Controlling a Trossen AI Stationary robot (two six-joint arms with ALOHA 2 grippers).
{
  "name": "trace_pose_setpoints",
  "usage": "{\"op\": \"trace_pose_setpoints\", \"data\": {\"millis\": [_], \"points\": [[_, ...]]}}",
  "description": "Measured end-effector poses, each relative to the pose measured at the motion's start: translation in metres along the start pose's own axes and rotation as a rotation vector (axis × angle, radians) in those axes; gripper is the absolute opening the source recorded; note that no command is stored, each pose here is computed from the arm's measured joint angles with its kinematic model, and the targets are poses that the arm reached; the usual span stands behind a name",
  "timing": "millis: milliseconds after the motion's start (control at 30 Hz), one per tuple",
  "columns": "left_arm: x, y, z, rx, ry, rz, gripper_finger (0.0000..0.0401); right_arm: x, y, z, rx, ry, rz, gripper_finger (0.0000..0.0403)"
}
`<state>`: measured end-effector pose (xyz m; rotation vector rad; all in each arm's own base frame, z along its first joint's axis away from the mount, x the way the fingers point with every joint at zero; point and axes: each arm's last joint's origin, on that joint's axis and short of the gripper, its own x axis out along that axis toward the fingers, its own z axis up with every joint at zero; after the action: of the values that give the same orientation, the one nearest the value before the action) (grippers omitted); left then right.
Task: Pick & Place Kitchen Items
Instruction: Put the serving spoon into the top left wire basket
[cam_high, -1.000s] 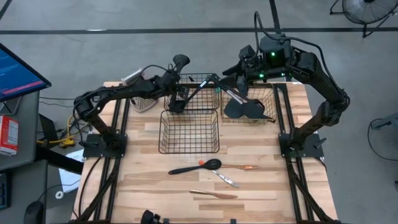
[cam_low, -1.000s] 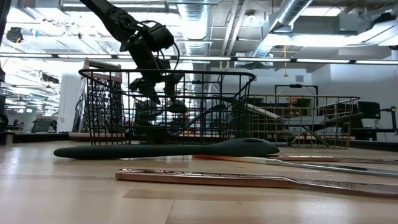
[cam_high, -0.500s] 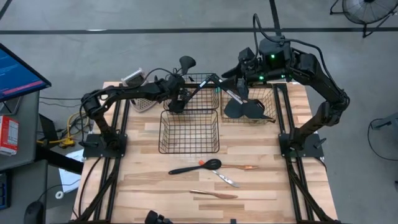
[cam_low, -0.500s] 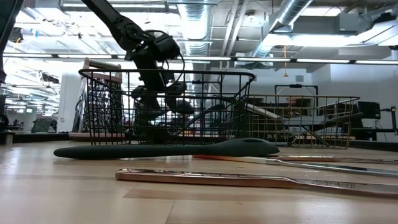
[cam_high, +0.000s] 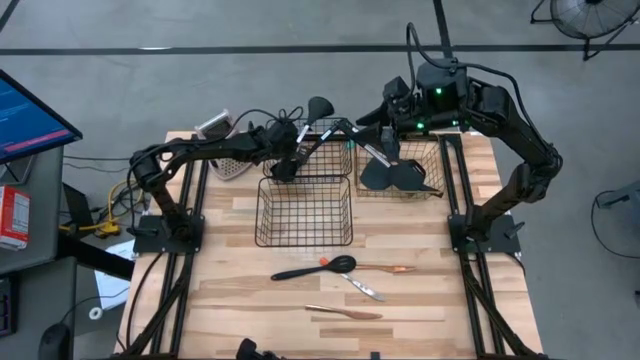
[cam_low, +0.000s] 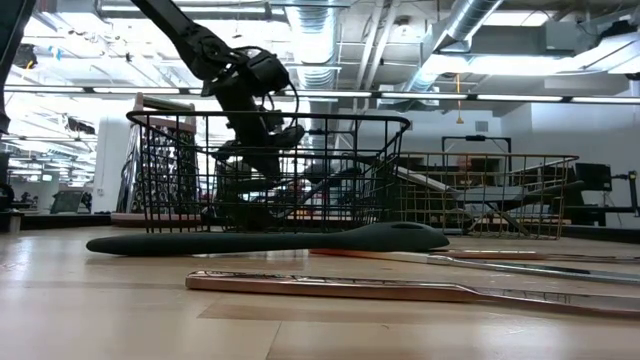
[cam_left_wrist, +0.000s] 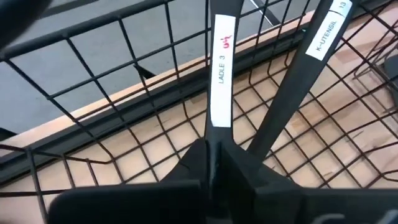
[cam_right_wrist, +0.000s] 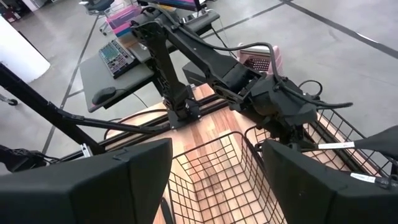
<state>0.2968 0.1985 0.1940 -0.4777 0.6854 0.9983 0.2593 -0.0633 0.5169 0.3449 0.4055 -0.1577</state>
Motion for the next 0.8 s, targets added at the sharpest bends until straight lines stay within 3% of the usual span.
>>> {"op": "trace_pose_setpoints", "data": {"millis": [267,633,800], "points": [[-0.005,0.002,0.002,-0.019,-0.001,-0.021,0.0001,0.000,0.003,-0.001,-0.005,0.003,0.011,0.0249],[-0.038,0.006,0.018,-0.040,-0.083,-0.071,0.0001,0.000,0.004,-0.001,-0.006,0.004,0.012,0.0249],[-0.039,0.004,0.019,0.077,-0.088,-0.095,0.0023,0.001,0.007,-0.002,-0.012,0.008,0.024,0.0249]]}}
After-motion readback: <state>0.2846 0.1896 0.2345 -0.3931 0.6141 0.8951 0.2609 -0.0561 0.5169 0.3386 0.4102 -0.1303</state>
